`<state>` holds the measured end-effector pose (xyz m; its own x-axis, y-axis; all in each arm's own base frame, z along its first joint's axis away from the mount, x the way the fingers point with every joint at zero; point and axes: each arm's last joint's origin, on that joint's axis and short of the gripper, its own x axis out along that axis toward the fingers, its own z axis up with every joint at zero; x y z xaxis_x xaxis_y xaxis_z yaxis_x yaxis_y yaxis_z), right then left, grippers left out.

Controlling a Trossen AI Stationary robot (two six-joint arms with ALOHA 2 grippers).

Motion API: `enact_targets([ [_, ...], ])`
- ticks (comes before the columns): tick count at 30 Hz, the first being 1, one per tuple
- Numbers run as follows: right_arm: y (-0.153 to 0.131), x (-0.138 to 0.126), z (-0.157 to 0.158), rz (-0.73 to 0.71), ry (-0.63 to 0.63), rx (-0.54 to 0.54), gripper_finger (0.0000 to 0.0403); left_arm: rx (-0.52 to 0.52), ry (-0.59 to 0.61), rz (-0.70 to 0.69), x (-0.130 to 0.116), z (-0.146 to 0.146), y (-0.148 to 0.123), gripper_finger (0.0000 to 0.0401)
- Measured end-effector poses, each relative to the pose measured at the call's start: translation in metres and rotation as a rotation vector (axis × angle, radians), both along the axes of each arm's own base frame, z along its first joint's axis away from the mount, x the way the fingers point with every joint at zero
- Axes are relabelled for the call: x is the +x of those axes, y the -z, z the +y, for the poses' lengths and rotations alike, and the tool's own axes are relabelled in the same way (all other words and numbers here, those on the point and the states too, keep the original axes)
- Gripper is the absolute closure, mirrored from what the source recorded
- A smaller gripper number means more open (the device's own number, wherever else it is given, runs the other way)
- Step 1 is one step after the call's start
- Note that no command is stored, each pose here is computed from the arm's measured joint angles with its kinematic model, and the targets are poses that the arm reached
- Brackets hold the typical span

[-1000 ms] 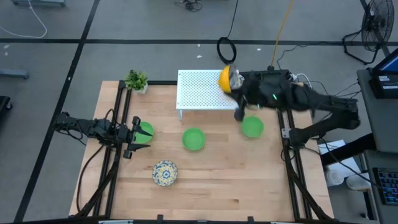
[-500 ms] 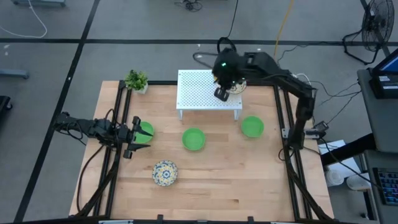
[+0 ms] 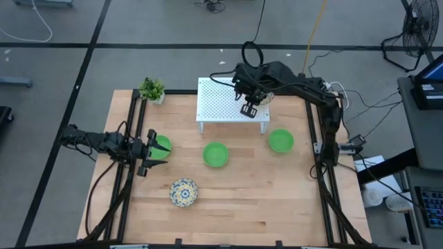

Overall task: Pick & Place Mini bowls
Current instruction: Stack the right blue and yellow patterned bowl on top of the blue and yellow patterned bowl on the shelf

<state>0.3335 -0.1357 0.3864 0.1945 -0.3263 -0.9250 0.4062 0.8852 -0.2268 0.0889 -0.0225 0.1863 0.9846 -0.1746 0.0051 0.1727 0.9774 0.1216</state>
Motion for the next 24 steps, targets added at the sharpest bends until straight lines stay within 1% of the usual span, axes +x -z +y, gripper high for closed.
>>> enact_targets([
  [9, 0.001, -0.001, 0.0, 0.015, 0.004, 0.002, 0.0403, 0.0, 0.0, 0.0, 0.0, 0.0, 0.0, 0.0189],
  [13, 0.01, -0.002, -0.001, 0.076, 0.029, -0.02, 0.0403, 0.0, 0.0, 0.0, 0.0, 0.0, 0.0, 0.0189],
  [24, 0.035, 0.0, -0.005, 0.156, 0.031, 0.01, 0.0401, 0.0, 0.0, 0.0, 0.0, 0.0, 0.0, 0.0189],
])
